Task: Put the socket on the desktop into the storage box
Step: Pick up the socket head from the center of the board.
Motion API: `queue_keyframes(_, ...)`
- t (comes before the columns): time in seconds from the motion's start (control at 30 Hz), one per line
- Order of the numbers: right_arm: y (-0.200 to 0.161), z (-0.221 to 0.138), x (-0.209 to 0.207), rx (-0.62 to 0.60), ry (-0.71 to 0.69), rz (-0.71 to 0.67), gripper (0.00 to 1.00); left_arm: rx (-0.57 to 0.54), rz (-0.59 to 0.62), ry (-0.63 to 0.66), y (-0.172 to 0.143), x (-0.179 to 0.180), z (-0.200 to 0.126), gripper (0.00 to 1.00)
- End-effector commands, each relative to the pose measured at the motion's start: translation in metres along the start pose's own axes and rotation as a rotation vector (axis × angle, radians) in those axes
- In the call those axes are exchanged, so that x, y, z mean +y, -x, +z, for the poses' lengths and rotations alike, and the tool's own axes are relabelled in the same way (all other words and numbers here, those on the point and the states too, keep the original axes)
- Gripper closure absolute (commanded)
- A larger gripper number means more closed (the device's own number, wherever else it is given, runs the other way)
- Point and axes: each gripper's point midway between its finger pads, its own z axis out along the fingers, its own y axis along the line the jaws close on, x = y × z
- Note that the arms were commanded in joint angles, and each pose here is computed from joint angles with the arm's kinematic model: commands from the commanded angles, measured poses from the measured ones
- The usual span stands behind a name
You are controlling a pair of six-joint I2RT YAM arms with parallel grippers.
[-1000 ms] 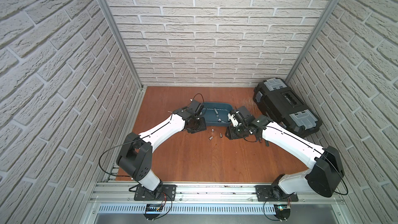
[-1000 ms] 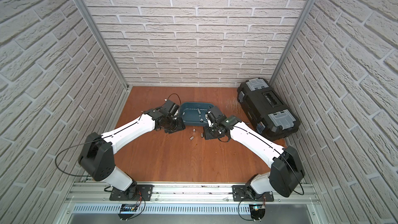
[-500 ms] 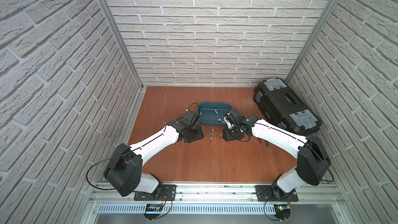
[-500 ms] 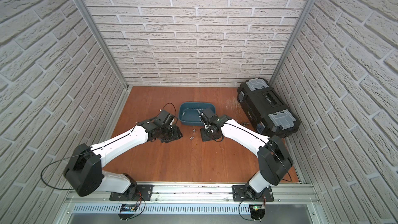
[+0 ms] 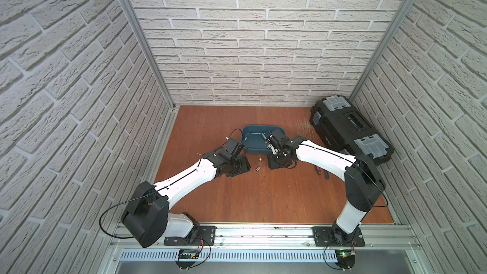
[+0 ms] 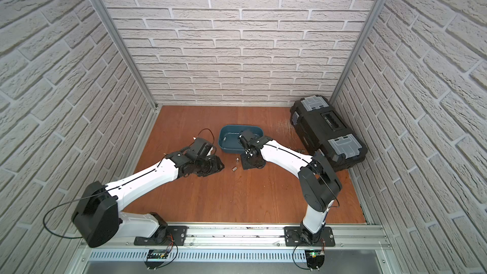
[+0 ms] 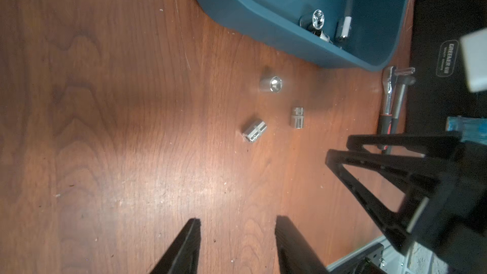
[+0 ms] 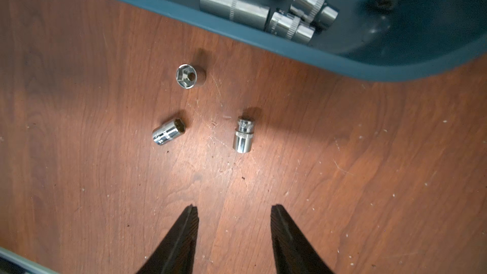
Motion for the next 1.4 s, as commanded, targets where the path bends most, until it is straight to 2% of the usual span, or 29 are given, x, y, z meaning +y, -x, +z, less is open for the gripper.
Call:
queue_keyframes(0.0,0.009,0.001,0.006,-0.016,-0.008,-0.022,0.50,-0.028,-0.002,-0.029,0.000,-0.003,-0.004,0.49)
queue_keyframes(0.87,0.014,0.054,-0.002,0.078,-0.083,-0.009,0.66,-0.036,-0.018,-0.022,-0.006,0.005,-0.007,0.48)
queue_keyframes(1.1,0.012,0.061,-0.005,0.093,-0.095,-0.008,0.69,-0.039,-0.021,-0.024,-0.006,0.005,-0.007,0.48)
queue_keyframes(1.37,0.011,0.059,-0.005,0.092,-0.092,-0.011,0.78,-0.040,-0.019,-0.024,-0.005,0.004,-0.008,0.48)
